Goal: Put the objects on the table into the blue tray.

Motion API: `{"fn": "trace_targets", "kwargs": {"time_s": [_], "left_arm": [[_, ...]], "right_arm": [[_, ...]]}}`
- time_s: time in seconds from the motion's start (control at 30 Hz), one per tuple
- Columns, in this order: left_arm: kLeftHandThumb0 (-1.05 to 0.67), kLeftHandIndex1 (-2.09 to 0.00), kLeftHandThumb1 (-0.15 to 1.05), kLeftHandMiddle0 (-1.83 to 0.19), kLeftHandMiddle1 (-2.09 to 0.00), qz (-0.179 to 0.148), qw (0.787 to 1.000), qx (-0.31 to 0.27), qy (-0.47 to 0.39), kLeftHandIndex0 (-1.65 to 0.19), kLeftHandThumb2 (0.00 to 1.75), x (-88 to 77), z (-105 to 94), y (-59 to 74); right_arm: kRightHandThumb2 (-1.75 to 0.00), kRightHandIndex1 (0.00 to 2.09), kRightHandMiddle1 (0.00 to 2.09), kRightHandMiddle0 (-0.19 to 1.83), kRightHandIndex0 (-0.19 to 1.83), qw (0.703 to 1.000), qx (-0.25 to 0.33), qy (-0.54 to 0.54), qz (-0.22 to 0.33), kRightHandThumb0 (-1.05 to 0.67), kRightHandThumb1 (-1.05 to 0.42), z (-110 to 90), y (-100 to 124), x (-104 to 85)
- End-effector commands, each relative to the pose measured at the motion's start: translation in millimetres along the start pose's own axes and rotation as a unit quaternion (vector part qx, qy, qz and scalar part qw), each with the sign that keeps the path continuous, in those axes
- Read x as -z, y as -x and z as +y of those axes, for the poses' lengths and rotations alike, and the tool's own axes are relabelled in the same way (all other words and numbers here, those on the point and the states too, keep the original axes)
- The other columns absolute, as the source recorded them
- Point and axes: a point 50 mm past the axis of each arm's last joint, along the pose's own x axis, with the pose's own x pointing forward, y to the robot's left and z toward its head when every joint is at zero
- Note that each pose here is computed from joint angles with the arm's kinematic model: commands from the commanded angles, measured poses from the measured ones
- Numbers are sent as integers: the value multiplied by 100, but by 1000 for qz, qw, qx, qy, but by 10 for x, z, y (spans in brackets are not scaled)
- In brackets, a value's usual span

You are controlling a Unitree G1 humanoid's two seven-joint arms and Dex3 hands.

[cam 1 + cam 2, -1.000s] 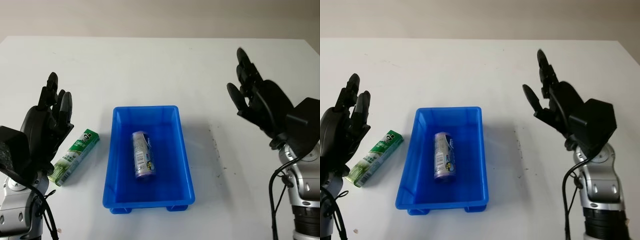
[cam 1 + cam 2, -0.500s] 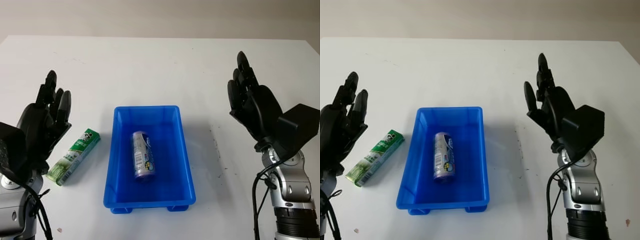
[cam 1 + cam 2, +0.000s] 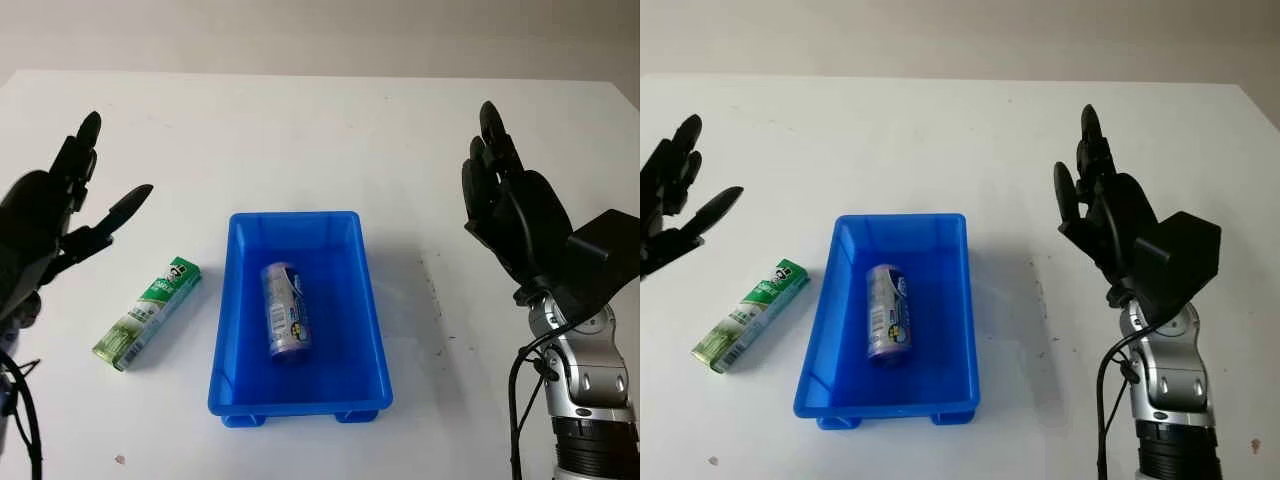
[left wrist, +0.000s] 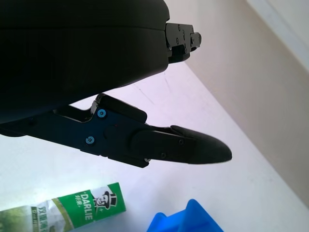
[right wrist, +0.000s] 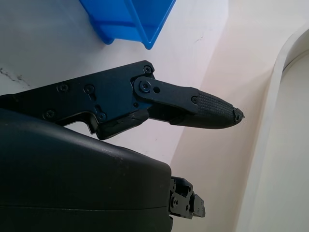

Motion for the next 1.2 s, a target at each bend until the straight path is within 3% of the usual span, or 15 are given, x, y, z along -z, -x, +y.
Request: {"fn": "trace_targets", "kwargs": {"time_s": [0.0,0.17,0.43,0.57,0.77,0.8,0.83,0.87,0.9,1.0,1.03,1.1,1.13,1.17], "left_arm": [[-74,-8,104,2,-6,6,1000,0,-16,4,10,-88,46,15],[-74,-7,105,-1,-6,87,994,25,-55,3,9,-73,-28,98],[-78,-7,105,6,-4,132,987,37,-86,1,10,-33,-174,219],[-82,-6,105,-6,-7,152,981,52,-104,1,14,28,-215,263],[-87,-4,105,-8,-7,181,974,60,-122,6,17,52,-326,368],[-87,-5,105,-7,-94,184,973,59,-126,7,16,52,-343,389],[-88,-5,105,0,-150,186,972,59,-134,8,15,50,-361,410],[-89,-5,105,7,-175,186,970,60,-143,9,15,46,-378,434],[-89,-4,105,-4,-195,187,968,62,-154,11,16,43,-393,459],[-91,-4,105,-14,-208,193,960,73,-189,11,17,43,-427,524],[-91,-4,105,-8,-184,197,956,80,-202,12,16,48,-441,559],[-90,-4,105,10,-80,208,948,100,-219,13,15,66,-467,634],[-89,-4,105,13,-38,213,945,109,-224,14,15,73,-478,668],[-88,-4,105,15,-23,217,942,118,-228,15,14,80,-490,702]], "right_arm": [[-66,0,0,-19,-19,1000,5,4,0,-70,-105,-38,29,-26],[-69,0,0,-19,-19,1000,-3,1,6,-67,-105,-17,7,-57],[-70,0,0,-19,-19,1000,-14,-1,-3,-69,-105,20,-32,-77],[-67,0,0,-19,-19,1000,10,8,-1,-76,-105,15,-42,-90],[-65,0,0,-19,-19,1000,22,4,4,-77,-105,-17,-49,-111],[-65,0,0,-19,-19,1000,21,3,4,-77,-105,-22,-52,-114],[-65,0,0,-19,-19,1000,20,2,4,-77,-105,-29,-55,-117],[-65,0,0,-19,-19,1000,18,1,3,-77,-105,-33,-58,-121],[-65,0,0,-19,-19,1000,16,1,2,-77,-105,-35,-61,-126],[-66,0,0,-19,-19,1000,12,-2,-3,-76,-105,-40,-69,-135],[-66,0,0,-19,-19,1000,11,-2,-5,-76,-105,-41,-72,-141],[-67,0,0,-19,-19,1000,10,-4,-6,-75,-105,-45,-75,-152],[-67,0,0,-19,-19,1000,10,-4,-6,-74,-105,-48,-76,-157],[-67,0,0,-19,-19,1000,10,-7,-5,-74,-105,-51,-78,-163]]}}
